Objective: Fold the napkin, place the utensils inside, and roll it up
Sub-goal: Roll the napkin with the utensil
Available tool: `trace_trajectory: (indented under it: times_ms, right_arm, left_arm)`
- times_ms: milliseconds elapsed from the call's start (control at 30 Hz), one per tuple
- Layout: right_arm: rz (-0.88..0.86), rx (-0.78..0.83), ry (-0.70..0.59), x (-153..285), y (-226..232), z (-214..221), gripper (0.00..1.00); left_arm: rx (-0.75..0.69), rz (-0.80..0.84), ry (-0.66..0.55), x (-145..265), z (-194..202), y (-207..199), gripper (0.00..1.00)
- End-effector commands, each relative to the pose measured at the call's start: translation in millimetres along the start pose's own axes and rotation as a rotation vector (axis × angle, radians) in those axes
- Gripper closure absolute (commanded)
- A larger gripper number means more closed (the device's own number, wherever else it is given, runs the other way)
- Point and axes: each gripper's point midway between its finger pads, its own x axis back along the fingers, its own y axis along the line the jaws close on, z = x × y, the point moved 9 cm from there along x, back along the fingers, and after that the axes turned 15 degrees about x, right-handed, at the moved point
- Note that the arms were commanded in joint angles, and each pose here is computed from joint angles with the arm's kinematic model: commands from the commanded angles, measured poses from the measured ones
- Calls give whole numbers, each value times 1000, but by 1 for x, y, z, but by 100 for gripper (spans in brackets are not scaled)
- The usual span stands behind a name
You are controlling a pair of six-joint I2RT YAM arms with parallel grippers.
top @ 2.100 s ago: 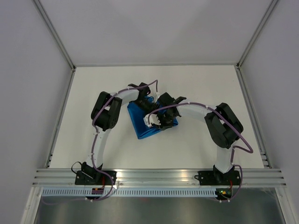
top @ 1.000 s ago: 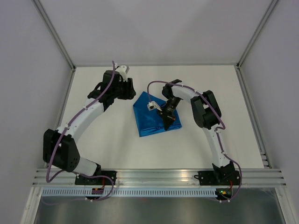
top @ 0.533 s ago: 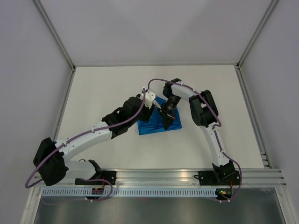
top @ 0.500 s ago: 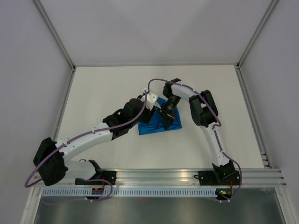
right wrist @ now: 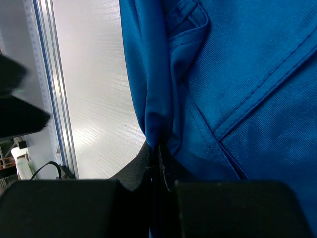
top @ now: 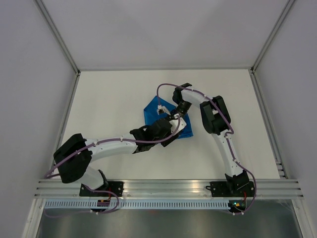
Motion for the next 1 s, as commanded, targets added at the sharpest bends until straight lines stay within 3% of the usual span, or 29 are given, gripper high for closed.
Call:
trace_trajectory:
  times_ms: [0, 667, 900, 967]
  right_arm:
    - [53, 55, 119, -5, -31, 26, 91]
    - [54, 39, 129, -5, -32, 28, 91]
    - [56, 34, 130, -5, -33, 29, 91]
    - [56, 34, 130, -5, -33, 29, 91]
  left_arm:
    - [-59, 54, -18, -15, -8, -10, 36]
    - [-101, 60, 35, -71, 22, -13, 36]
    - [-77, 96, 99, -77, 39, -10, 46]
    - [-73, 109, 111, -78, 42, -10, 54]
